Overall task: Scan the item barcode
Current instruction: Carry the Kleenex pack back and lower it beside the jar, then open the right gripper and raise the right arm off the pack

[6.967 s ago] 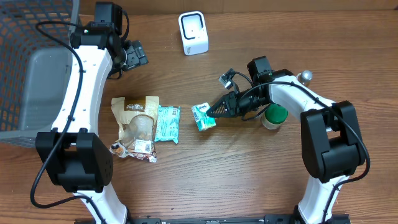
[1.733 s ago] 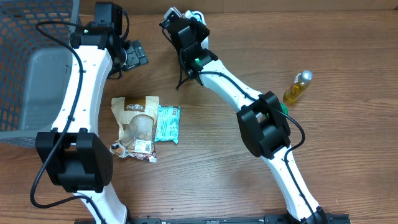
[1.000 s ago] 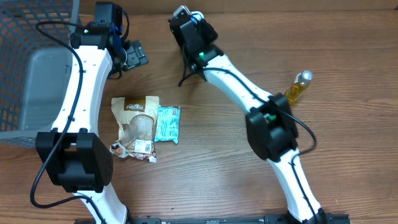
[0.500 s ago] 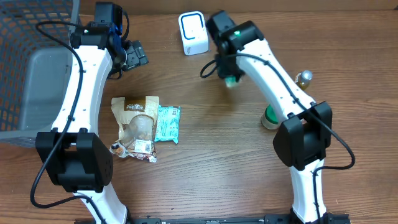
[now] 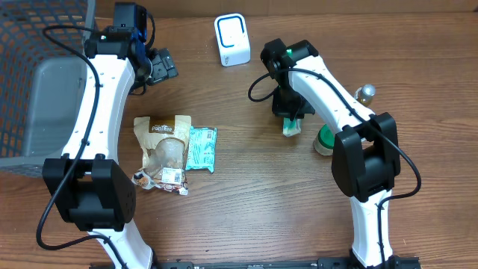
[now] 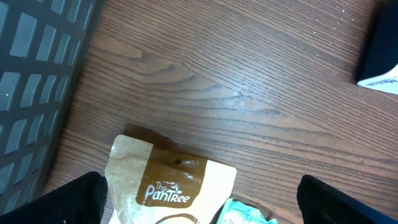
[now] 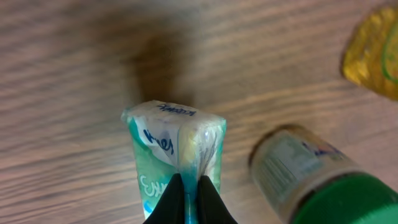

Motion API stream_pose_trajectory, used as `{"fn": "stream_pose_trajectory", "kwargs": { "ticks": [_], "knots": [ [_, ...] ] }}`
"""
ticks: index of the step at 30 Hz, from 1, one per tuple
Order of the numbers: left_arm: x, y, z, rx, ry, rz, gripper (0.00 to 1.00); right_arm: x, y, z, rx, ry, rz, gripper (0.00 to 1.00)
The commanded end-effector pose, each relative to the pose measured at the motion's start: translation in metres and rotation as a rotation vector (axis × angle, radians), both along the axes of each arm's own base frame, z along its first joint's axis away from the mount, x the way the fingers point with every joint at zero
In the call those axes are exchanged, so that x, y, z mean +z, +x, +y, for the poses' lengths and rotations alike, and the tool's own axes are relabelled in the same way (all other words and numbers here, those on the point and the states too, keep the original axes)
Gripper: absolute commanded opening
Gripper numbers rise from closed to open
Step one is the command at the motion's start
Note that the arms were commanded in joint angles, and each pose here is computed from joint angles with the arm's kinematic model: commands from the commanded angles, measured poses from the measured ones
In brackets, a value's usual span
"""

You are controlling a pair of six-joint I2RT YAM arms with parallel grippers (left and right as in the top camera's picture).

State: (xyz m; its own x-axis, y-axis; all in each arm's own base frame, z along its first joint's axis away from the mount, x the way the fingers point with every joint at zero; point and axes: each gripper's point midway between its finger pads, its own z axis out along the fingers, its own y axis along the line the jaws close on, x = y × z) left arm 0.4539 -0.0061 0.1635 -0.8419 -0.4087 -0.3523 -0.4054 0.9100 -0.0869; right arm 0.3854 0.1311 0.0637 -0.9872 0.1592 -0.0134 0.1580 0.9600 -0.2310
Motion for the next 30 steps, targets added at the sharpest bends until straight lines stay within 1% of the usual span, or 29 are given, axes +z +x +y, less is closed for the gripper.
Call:
{"fn": "stream_pose_trajectory", "kwargs": {
  "ticks": [1, 8, 12, 14, 17, 20, 23, 26, 30],
  "knots": [
    [0.011, 0.003, -0.004, 0.001, -0.009, -0.031, 0.99, 0.000, -0.001, -0.011, -0.038, -0.048, -0.004, 0.04],
    [0.011, 0.003, -0.004, 0.001, -0.009, -0.031, 1.00, 0.000, 0.000, -0.011, -0.039, -0.047, -0.007, 0.05],
    [0.011, 0.003, -0.004, 0.001, -0.009, -0.031, 1.00, 0.000, 0.000, -0.011, -0.039, -0.047, -0.007, 0.17],
    [0.011, 0.003, -0.004, 0.001, -0.009, -0.031, 1.00, 0.000, 0.000, -0.011, -0.039, -0.047, -0.008, 0.26],
    [0.011, 0.003, -0.004, 0.001, -0.009, -0.031, 1.00, 0.000, 0.000, -0.011, -0.040, -0.047, -0.008, 0.34],
    [0.011, 0.003, -0.004, 0.001, -0.009, -0.031, 1.00, -0.001, 0.002, -0.007, -0.042, -0.025, -0.016, 0.34],
    [0.011, 0.003, -0.004, 0.001, -0.009, -0.031, 1.00, -0.005, 0.002, 0.013, -0.054, 0.089, 0.000, 0.34],
    [0.011, 0.003, -0.004, 0.001, -0.009, -0.031, 1.00, -0.007, 0.000, 0.030, -0.062, 0.183, 0.023, 0.30],
    [0.011, 0.003, -0.004, 0.001, -0.009, -0.031, 1.00, -0.007, 0.003, 0.036, -0.062, 0.213, 0.011, 0.29]
  ]
}}
